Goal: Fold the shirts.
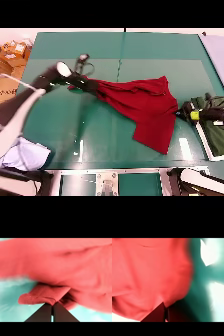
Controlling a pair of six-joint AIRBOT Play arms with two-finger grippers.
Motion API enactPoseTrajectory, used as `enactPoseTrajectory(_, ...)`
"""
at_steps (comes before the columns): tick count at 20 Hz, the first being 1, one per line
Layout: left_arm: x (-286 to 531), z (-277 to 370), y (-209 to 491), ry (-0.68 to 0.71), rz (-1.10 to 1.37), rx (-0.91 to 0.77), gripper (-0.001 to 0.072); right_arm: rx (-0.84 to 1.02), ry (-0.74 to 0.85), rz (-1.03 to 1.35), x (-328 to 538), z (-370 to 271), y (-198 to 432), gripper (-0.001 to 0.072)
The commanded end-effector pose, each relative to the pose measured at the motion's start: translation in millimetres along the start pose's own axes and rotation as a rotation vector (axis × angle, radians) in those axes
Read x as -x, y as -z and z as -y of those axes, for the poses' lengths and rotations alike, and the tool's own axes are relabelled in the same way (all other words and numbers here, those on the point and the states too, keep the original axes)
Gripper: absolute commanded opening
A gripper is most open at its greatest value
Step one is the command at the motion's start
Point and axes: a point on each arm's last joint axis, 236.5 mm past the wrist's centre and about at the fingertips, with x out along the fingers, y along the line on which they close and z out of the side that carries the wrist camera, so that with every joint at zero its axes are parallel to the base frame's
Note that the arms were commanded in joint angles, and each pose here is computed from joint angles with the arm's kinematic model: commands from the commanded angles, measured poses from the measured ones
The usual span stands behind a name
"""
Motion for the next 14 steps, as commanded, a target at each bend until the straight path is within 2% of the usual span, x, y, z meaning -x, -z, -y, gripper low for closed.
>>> enactPoseTrajectory(1,118.9,-26.5,-1.7,-0.169,0.048,-0.060,0.0025,0.128,-0.190,0.090,57.2,-90.0,-12.5,0.0018)
enactPoseTrajectory(4,244.3,0.7,-33.7,-0.268,0.331,-0.159,0.0025,0.377,-0.337,0.339,157.1,-195.6,-13.9,0.0018)
enactPoseTrajectory(8,454.1,78.9,-47.7,-0.376,0.810,-0.312,0.0025,0.744,-0.446,0.794,317.5,-322.4,45.8,0.0017)
enactPoseTrajectory(11,580.3,121.7,-16.1,-0.445,1.084,-0.342,0.0025,0.836,-0.484,1.063,404.1,-368.6,100.0,0.0017)
enactPoseTrajectory(14,644.8,138.7,12.0,-0.506,1.226,-0.354,0.0026,0.892,-0.471,1.184,440.4,-384.4,122.8,0.0018)
